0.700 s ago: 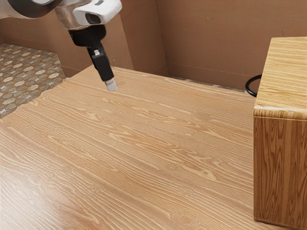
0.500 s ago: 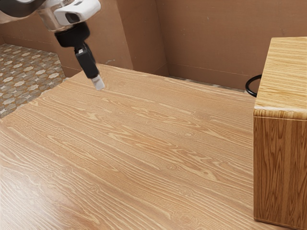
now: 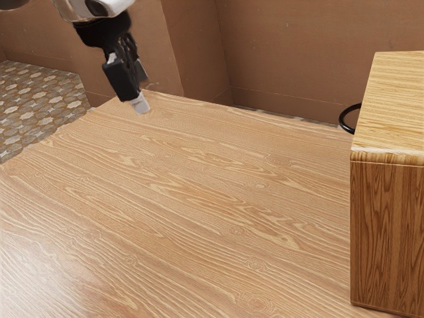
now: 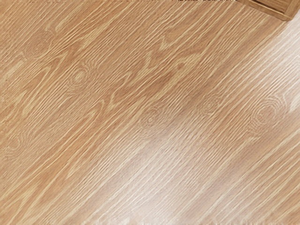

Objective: Pull the drawer handle with one arm to open the drawer

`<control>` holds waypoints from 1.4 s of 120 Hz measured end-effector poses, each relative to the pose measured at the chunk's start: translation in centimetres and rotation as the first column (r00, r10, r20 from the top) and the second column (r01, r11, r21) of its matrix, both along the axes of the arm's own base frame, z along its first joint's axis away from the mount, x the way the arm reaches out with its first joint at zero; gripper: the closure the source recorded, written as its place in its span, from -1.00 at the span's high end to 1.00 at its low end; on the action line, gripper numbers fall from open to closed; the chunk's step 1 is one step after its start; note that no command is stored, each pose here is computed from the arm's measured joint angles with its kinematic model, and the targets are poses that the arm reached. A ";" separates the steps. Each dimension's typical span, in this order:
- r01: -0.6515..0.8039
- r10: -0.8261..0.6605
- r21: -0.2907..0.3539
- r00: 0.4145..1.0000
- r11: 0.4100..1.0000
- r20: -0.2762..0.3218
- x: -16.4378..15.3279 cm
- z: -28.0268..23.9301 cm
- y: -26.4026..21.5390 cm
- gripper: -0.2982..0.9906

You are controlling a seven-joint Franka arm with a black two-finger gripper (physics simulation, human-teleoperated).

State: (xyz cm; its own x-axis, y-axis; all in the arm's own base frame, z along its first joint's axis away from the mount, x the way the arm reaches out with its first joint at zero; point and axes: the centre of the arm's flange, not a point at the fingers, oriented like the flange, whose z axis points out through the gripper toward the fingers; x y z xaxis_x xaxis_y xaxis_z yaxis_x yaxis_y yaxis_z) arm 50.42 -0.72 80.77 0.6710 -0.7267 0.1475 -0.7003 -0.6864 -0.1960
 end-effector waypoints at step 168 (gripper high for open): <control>0.831 -0.947 0.454 -0.290 -0.322 -0.140 6.8 -1.8 -6.2 0.54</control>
